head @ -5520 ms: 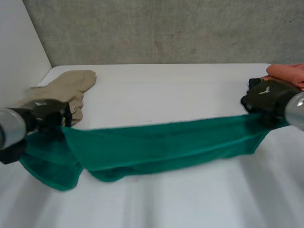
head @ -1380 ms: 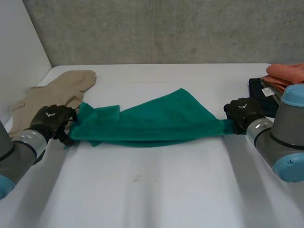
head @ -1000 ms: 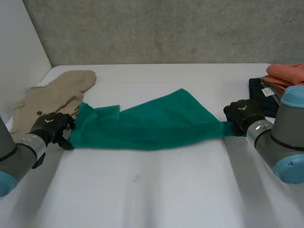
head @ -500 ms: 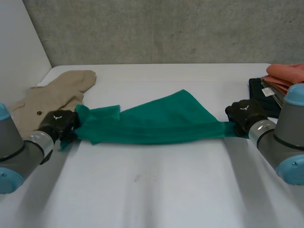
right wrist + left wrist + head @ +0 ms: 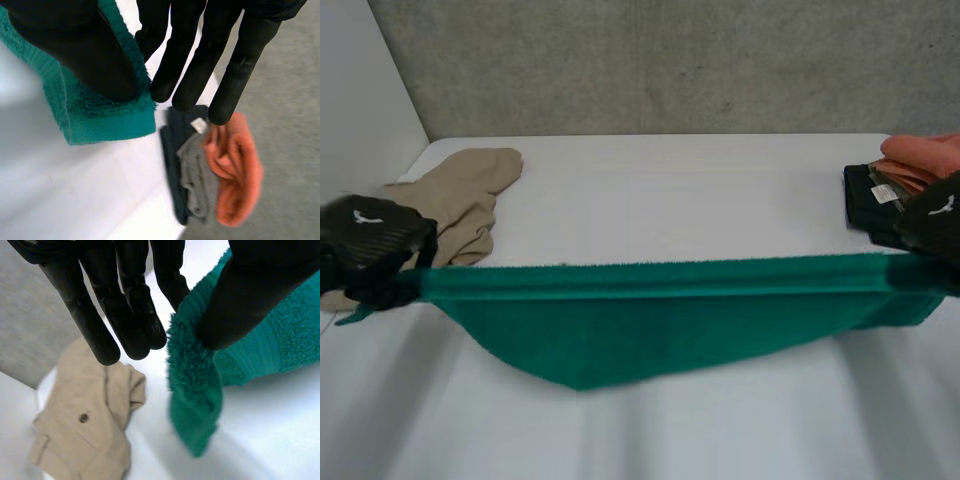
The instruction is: Fold the laundry.
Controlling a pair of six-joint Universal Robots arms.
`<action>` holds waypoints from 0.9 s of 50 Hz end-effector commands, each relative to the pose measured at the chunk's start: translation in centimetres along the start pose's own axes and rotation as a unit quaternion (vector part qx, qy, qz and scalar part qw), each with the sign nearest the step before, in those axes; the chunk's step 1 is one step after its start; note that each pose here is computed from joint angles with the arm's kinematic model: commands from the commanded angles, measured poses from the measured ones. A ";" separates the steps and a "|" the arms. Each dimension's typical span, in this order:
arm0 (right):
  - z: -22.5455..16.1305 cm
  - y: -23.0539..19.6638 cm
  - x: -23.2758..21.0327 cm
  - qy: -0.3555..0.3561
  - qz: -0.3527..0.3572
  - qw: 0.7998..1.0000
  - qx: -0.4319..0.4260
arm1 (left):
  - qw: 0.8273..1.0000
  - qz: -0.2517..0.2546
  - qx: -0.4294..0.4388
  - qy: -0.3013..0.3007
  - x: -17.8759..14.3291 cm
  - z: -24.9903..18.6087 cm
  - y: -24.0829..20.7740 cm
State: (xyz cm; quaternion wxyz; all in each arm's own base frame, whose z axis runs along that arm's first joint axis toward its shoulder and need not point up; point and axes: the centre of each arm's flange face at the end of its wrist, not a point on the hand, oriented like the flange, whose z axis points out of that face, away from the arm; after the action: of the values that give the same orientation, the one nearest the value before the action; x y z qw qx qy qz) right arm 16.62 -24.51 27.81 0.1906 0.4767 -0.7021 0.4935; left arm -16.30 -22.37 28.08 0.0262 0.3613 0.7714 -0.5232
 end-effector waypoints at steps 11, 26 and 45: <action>14.0 -2.9 1.9 0.076 0.071 0.994 0.023 | 0.983 0.113 0.110 -0.096 -2.6 16.4 -4.5; 13.2 -10.2 12.2 0.316 0.181 0.862 0.354 | 0.875 -0.035 0.403 -0.268 -10.9 15.0 -13.3; 21.0 -3.6 -0.1 0.121 0.169 0.964 0.164 | 0.975 -0.042 0.188 -0.109 -1.8 21.2 -1.0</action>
State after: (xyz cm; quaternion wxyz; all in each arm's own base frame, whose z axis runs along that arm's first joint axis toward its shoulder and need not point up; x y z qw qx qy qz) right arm 23.71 -43.70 25.32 0.1068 0.2741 -0.6035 0.7411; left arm -22.32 -42.97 26.86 0.0248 0.2253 0.5840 -0.7795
